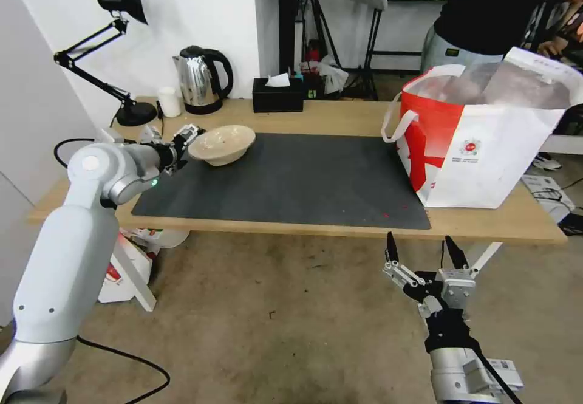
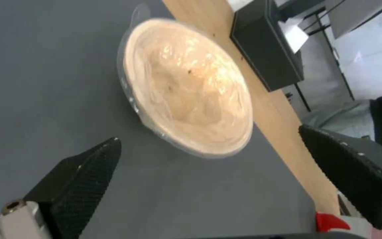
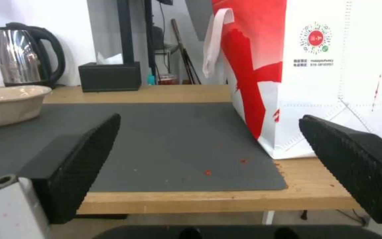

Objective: Pick up the trash from the table and place it into the takeout bag.

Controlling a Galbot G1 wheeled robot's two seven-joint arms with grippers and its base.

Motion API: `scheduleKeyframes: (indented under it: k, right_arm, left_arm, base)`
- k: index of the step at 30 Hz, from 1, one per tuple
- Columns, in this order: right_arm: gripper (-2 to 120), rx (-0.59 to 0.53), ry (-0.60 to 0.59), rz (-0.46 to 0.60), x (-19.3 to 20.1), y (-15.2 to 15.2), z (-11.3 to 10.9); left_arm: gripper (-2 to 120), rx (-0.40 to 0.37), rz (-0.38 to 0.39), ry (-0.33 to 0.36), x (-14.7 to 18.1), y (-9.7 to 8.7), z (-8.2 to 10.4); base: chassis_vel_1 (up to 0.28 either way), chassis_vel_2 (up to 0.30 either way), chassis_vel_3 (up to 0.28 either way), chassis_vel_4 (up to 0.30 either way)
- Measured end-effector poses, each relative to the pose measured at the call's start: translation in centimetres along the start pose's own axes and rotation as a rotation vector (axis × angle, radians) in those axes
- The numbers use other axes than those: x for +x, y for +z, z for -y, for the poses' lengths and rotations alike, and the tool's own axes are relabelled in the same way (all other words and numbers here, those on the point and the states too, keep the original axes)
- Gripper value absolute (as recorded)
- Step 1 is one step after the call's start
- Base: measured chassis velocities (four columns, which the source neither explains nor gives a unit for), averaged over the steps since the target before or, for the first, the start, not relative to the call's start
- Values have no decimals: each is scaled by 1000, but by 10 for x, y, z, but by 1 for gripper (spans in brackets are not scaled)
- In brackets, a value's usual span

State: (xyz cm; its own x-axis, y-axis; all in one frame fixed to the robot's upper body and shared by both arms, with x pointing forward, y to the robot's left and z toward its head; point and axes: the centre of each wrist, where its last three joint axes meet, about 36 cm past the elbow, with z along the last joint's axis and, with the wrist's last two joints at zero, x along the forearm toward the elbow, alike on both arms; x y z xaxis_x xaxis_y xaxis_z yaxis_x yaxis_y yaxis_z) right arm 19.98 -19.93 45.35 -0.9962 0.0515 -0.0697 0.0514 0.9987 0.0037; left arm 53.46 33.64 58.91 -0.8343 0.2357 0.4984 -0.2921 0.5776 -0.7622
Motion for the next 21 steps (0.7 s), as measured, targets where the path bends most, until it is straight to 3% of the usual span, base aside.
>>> scheduleKeyframes:
  k: [11,21]
  right_arm:
    - [100,0,0,0,0,0,0]
    - [100,0,0,0,0,0,0]
  left_arm:
    - [100,22,-39,-42,-3,0,-5]
    - [100,55,-46,-35,-10,1,-6]
  base:
    - [0,0,0,0]
    - [0,0,0,0]
